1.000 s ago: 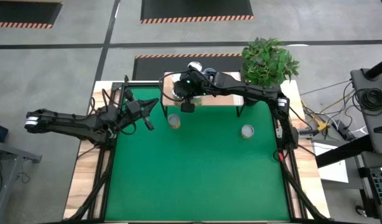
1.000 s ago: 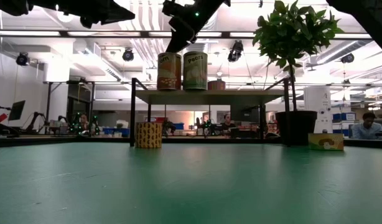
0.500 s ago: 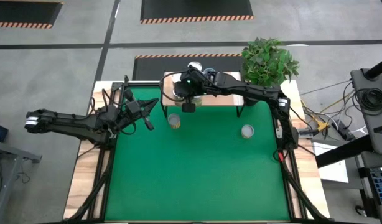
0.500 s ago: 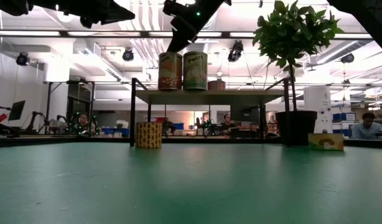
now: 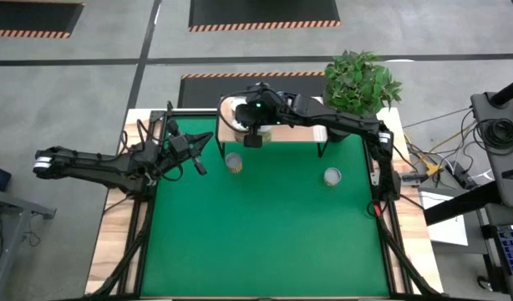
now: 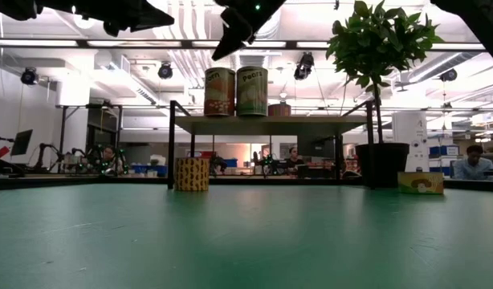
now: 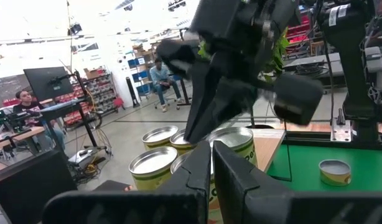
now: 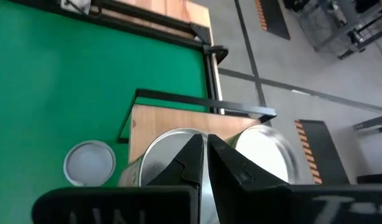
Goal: Pick and place cans onto a shelf
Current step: Adjust the small canned corn on the shelf
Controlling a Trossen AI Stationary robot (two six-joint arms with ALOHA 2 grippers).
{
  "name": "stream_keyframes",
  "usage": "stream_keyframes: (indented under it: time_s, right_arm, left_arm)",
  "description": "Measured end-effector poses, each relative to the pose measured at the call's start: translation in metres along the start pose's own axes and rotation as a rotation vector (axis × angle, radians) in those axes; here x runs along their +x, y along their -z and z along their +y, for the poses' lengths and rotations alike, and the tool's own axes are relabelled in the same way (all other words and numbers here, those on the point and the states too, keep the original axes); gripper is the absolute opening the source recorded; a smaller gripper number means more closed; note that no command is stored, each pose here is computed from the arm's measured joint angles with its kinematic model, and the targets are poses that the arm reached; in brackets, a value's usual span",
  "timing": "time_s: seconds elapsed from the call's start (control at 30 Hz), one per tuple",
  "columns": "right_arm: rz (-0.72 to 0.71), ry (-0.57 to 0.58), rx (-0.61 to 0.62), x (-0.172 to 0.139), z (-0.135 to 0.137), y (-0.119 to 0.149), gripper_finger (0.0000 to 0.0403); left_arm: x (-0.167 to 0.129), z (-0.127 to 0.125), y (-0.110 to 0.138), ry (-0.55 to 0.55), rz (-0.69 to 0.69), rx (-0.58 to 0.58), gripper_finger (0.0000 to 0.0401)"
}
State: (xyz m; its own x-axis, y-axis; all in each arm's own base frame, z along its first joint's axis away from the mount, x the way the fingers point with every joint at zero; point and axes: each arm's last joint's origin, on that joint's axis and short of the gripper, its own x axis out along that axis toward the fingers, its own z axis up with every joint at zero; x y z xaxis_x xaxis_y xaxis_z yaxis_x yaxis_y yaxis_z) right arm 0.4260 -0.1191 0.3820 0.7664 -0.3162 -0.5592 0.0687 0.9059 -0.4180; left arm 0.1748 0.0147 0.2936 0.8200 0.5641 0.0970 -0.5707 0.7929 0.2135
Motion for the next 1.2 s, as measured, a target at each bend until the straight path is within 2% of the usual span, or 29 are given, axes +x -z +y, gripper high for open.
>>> stream_keyframes:
  time_s: [0.23,0.47,0.67,0.83,0.9,1.03,1.2]
  right_arm:
    - [-0.053,-0.039,0.034,-0.053,0.013,-0.018,0.0012]
    - [-0.038,-0.157,0.101,-0.098,0.057,-0.025,0.0012]
    - [0.098,-0.265,0.219,-0.119,0.098,-0.009,0.0012]
    - [0.219,-0.288,0.366,-0.128,0.117,0.018,0.0012]
    - [0.256,-0.271,0.415,-0.131,0.119,0.030,0.0012]
    - [0.299,-0.143,0.445,-0.138,0.117,0.054,0.0012]
    - [0.292,0.070,0.451,-0.143,0.089,0.073,0.0012]
  left_arm:
    - [0.000,0.000,0.000,0.000,0.000,0.006,0.0000]
    - [0.000,0.000,0.000,0.001,0.002,0.014,0.0000]
    - [0.000,0.000,0.000,0.001,0.002,0.002,0.0000]
    - [0.000,0.000,0.000,0.001,0.001,-0.017,0.0000]
    - [0.000,0.000,0.000,0.000,0.001,-0.029,0.0000]
    - [0.000,0.000,0.000,0.001,0.001,-0.040,0.0000]
    - [0.000,0.000,0.000,0.000,0.000,-0.058,0.0000]
